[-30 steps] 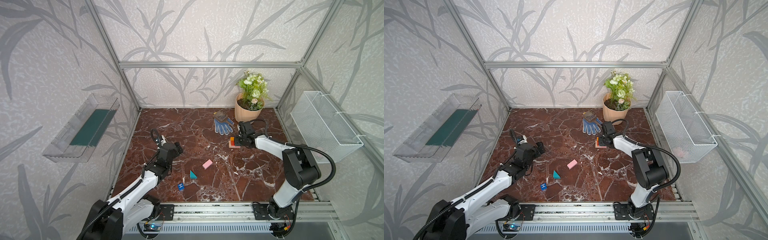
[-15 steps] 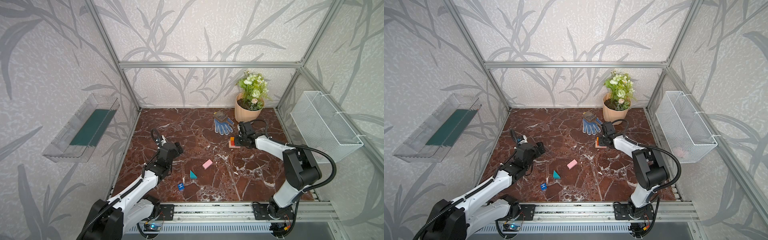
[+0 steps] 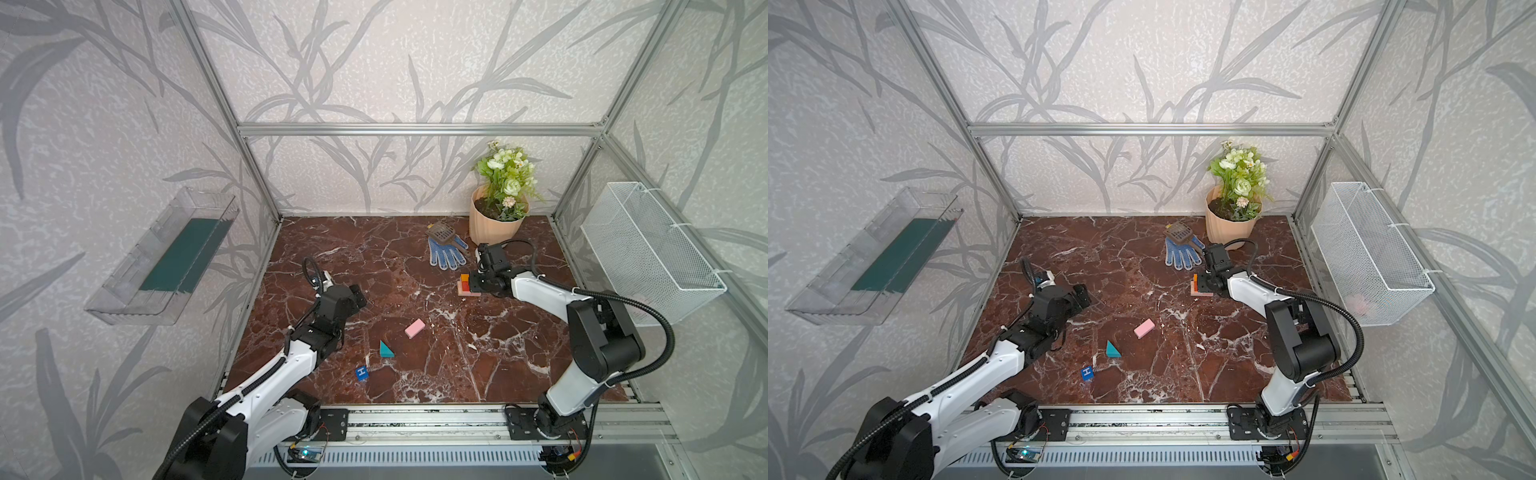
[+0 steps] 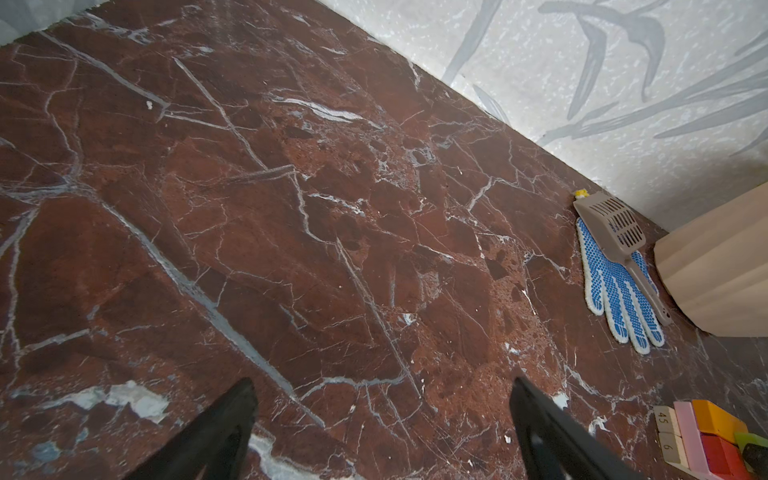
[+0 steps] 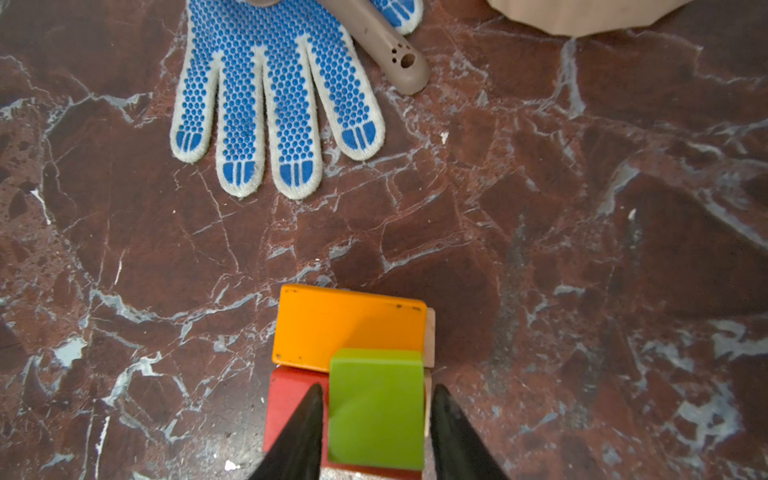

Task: Build the wood block tower
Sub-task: 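Open the right gripper and lift it off the lime green cube, then move the open right gripper toward the blue H cube near the robot, then close the right gripper on the blue H cube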

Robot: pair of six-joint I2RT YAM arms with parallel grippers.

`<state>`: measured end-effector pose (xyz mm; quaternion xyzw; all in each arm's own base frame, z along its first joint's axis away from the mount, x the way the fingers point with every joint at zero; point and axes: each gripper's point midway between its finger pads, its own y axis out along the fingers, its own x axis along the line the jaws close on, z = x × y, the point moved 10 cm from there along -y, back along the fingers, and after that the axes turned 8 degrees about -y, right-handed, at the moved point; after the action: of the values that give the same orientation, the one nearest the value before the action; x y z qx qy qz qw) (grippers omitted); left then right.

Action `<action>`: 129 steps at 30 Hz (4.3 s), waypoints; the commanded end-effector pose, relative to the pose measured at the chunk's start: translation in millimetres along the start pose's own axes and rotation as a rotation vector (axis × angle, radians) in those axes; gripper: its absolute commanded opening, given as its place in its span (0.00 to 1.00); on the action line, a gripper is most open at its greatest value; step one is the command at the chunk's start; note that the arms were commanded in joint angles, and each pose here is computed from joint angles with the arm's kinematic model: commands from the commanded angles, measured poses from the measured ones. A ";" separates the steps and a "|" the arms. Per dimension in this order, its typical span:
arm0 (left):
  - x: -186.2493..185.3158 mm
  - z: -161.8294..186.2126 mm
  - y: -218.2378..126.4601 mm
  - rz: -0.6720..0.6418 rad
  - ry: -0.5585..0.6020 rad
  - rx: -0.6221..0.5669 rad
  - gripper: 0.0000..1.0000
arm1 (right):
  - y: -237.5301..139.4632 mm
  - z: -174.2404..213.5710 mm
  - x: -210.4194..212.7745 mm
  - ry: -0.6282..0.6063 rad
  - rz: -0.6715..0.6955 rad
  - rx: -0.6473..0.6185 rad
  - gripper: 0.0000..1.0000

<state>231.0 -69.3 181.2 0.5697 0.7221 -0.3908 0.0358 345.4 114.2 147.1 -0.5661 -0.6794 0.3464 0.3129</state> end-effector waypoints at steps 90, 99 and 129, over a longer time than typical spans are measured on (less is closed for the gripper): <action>47.2 -18.5 -39.2 -0.143 -0.061 -0.348 1.00 | -172.5 190.0 287.1 -1.810 -0.775 -0.370 0.77; 43.5 -20.4 -36.9 -0.111 -0.033 -0.311 1.00 | -112.9 179.9 327.8 -1.906 -0.760 -0.136 0.66; 43.5 -20.8 -37.1 -0.079 -0.067 -0.308 0.99 | -53.7 158.9 363.5 -1.863 -0.822 0.064 0.51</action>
<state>193.6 -26.0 193.3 0.5214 0.7914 -0.2957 0.1198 126.1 449.6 121.7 0.1963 -0.7946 0.5186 -0.2472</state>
